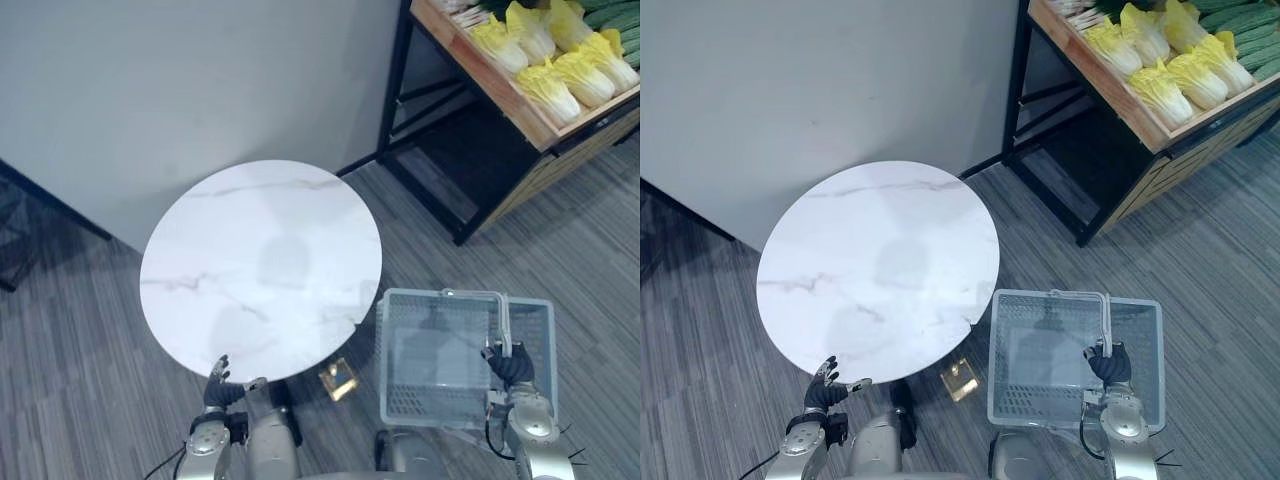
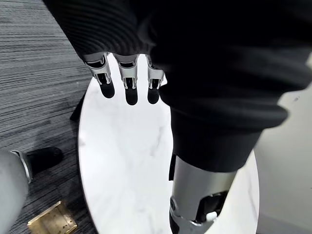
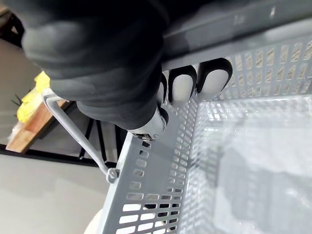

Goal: Pick vegetable in the basket

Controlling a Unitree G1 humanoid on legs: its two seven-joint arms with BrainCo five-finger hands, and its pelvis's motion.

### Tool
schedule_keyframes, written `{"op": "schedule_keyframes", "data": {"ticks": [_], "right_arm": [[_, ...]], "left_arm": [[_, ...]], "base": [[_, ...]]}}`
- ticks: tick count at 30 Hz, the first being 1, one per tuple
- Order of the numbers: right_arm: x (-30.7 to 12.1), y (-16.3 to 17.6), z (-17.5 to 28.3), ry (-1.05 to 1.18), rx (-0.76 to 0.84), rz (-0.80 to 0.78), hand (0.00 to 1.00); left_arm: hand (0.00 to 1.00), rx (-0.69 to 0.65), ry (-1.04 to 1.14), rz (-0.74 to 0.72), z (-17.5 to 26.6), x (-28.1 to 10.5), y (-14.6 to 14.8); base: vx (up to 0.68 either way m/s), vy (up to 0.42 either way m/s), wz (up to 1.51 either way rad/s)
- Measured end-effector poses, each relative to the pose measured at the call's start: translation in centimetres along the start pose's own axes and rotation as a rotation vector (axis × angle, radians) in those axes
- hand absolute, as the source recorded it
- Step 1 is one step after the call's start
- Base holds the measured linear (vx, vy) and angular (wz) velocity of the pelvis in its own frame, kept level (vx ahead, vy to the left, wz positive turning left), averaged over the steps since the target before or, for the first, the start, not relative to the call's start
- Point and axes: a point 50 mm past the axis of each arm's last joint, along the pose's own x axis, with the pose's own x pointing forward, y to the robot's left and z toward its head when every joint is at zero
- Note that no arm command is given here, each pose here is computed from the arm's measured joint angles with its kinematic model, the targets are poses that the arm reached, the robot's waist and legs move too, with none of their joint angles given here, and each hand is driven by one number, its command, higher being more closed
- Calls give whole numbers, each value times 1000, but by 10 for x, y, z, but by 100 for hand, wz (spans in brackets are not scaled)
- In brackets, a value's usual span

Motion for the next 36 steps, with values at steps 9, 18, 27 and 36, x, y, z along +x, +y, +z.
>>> {"op": "schedule_keyframes", "data": {"ticks": [9, 18, 27, 36], "right_arm": [[-7, -2, 16, -78, 73, -36, 100], [-23, -13, -11, 28, 159, -120, 100], [-23, -1, 7, -27, 266, -123, 100], [-4, 12, -1, 33, 190, -65, 100]], "left_arm": [[0, -17, -41, -3, 8, -3, -2], [0, 7, -35, -33, 10, 1, -10], [0, 41, -89, -37, 22, 2, -12], [0, 112, -120, -113, 34, 12, -30]], "base": [[-225, -67, -2], [-86, 66, -37], [-72, 60, -149], [189, -111, -105]]}}
